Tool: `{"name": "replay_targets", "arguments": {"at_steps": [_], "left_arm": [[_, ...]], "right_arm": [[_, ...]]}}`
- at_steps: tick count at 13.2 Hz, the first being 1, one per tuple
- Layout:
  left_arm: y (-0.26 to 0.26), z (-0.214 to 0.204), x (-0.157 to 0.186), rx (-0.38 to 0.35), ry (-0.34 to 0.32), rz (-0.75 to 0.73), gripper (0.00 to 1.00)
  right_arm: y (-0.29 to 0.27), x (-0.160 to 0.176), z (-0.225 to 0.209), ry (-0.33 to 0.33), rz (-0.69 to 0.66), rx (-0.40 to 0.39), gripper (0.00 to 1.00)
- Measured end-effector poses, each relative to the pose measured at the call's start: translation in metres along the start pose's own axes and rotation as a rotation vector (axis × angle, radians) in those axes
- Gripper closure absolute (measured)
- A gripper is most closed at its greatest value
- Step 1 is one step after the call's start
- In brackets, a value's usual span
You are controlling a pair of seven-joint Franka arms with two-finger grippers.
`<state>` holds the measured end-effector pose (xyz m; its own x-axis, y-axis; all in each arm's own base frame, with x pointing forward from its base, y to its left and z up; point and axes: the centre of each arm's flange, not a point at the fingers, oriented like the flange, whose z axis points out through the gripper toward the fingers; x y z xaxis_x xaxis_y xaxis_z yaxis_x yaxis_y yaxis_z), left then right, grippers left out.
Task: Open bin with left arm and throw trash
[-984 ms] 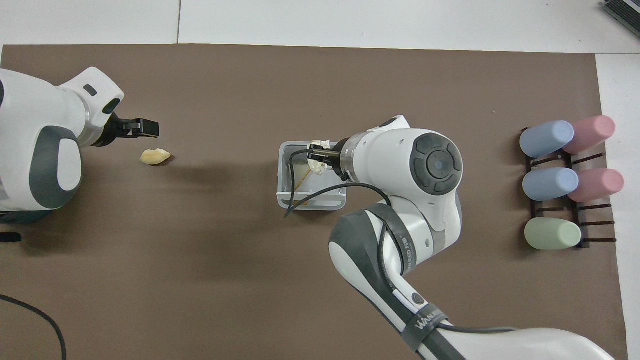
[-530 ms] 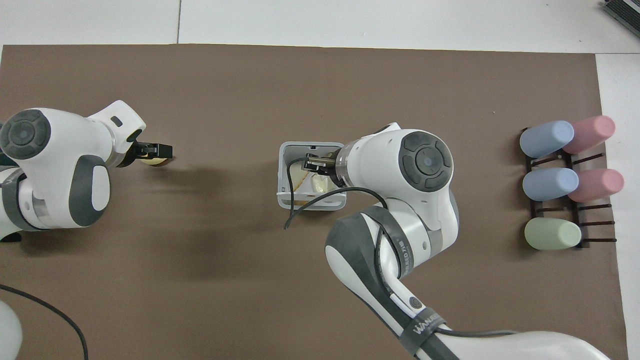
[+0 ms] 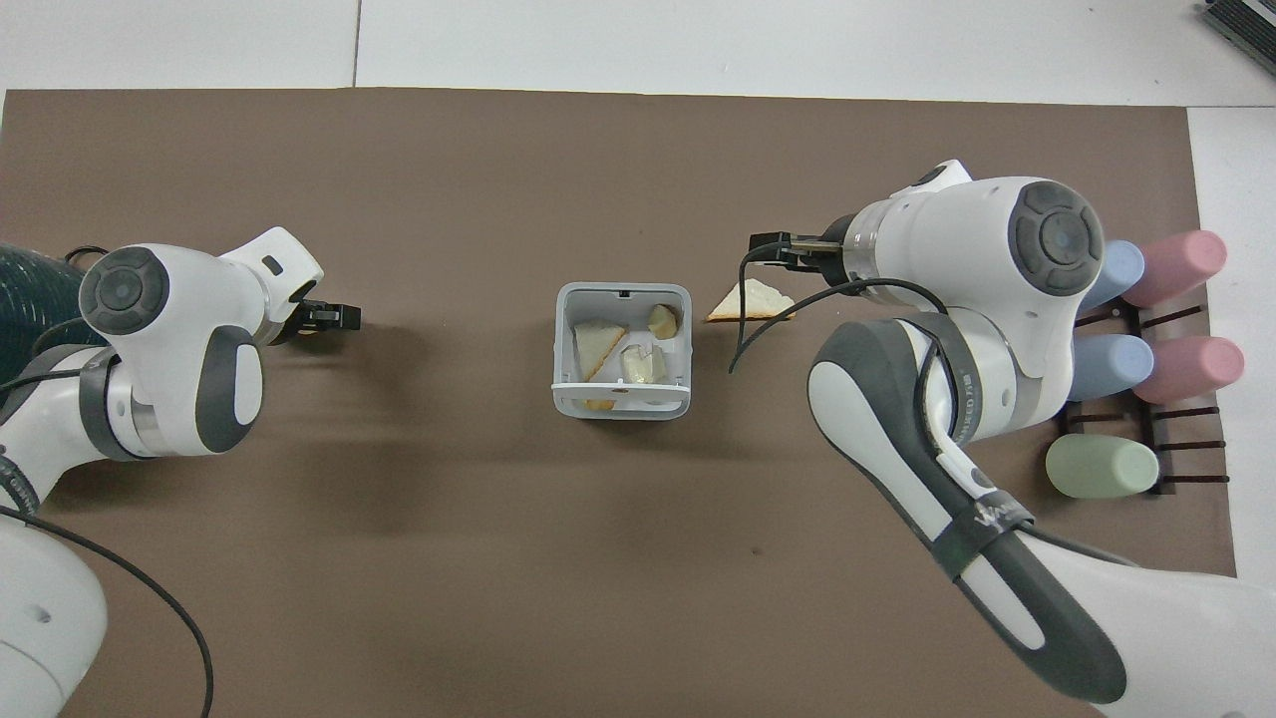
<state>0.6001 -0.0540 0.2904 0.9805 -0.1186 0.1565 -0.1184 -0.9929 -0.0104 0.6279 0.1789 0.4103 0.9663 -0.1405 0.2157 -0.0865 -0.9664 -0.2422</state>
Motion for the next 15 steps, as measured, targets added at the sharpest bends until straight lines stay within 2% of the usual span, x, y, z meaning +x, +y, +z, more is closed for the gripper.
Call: {"name": "replay_targets", "arguments": {"at_steps": [2, 4, 5, 6, 9, 12, 13, 15], "left_arm": [[0.002, -0.004, 0.001, 0.000, 0.004, 0.009, 0.47], [0.012, -0.006, 0.001, -0.008, -0.002, 0.022, 0.72], [0.016, -0.007, 0.002, -0.011, -0.014, 0.028, 0.82], [0.015, -0.009, 0.003, -0.013, -0.036, 0.028, 0.87], [0.014, -0.037, 0.023, -0.017, -0.075, 0.027, 0.88], [0.030, -0.092, 0.055, -0.027, -0.075, 0.022, 0.88], [0.048, -0.113, 0.064, -0.031, -0.068, 0.003, 0.88], [0.101, -0.139, 0.070, -0.041, -0.057, -0.036, 0.88]], "right_arm": [[0.011, -0.009, 0.020, -0.030, 0.074, -0.016, 0.00], [0.014, -0.015, 0.037, -0.015, 0.258, -0.017, 0.00], [0.016, -0.017, 0.047, -0.006, 0.350, -0.017, 0.00], [0.020, -0.019, 0.057, -0.005, 0.447, -0.021, 0.00], [0.025, -0.026, 0.083, -0.009, 0.688, -0.075, 0.00], [0.020, -0.040, 0.114, 0.060, 0.876, -0.195, 0.00], [0.018, -0.045, 0.126, 0.094, 0.924, -0.233, 0.00], [0.018, -0.046, 0.130, 0.121, 0.979, -0.254, 0.00]]}}
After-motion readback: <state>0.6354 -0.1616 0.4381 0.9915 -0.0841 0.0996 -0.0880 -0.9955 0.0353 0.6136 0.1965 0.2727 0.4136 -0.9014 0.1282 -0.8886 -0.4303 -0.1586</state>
